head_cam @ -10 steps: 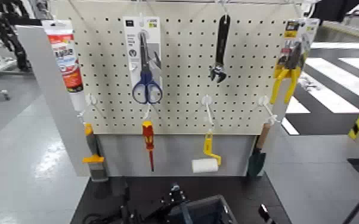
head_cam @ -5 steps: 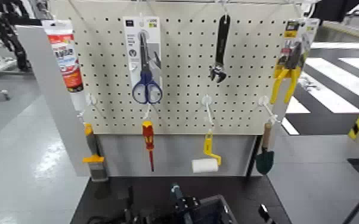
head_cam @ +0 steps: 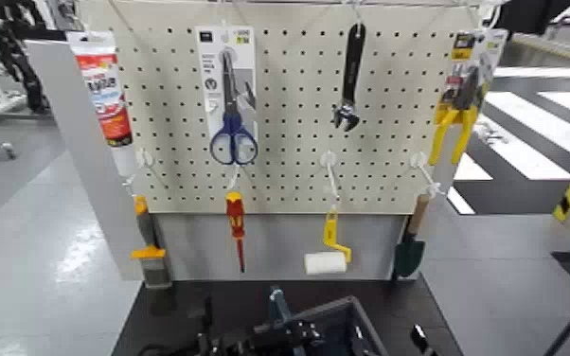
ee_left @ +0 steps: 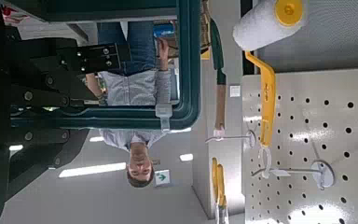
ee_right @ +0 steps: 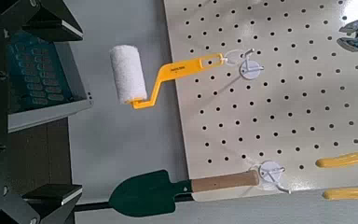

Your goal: Grasp the handle of the crate.

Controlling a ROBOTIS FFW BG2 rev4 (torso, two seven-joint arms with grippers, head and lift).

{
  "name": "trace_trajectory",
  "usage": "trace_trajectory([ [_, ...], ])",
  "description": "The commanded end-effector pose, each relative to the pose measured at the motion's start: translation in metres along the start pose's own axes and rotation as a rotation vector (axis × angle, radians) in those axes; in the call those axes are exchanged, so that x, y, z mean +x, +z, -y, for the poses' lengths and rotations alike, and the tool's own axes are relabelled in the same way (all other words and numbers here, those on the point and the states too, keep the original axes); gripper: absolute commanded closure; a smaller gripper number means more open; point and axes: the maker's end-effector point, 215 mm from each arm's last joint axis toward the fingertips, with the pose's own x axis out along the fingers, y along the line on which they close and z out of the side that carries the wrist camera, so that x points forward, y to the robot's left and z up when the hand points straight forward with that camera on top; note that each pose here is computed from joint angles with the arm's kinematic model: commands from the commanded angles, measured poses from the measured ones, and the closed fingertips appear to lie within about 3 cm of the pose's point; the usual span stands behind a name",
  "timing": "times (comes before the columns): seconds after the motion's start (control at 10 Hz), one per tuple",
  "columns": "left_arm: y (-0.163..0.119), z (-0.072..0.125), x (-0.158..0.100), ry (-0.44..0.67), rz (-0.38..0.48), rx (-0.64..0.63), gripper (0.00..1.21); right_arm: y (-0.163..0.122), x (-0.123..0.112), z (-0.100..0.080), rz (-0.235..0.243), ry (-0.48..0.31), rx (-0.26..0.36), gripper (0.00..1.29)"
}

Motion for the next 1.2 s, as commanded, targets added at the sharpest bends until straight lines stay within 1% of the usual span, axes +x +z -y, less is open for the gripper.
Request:
trace_trajectory([
  [0.1,0.0,0.002,-0.003,-0.001,-0.006,0.0,1.19,-0.001,0.0,0.0,-0.001,-0.001,0.003,0.15],
  [0.5,-0.003,0.009,-0.011,0.012,-0.041,0.012,1.19,0.0,0.0,0.001,0.0,-0.002,0.003,0.15],
  [0.8,-0.018,0.01,-0.018,0.037,-0.107,-0.004,1.19,0.003,-0.001,0.001,0.009,-0.006,0.003,0.15],
  [1.0,-0.021,0.021,-0.017,0.025,-0.121,0.007,1.19,0.003,-0.001,0.001,0.011,-0.005,0.001,0.15],
  [1.2,-0.027,0.028,-0.019,0.019,-0.137,0.014,1.19,0.004,-0.001,0.004,0.015,-0.01,0.001,0.15],
])
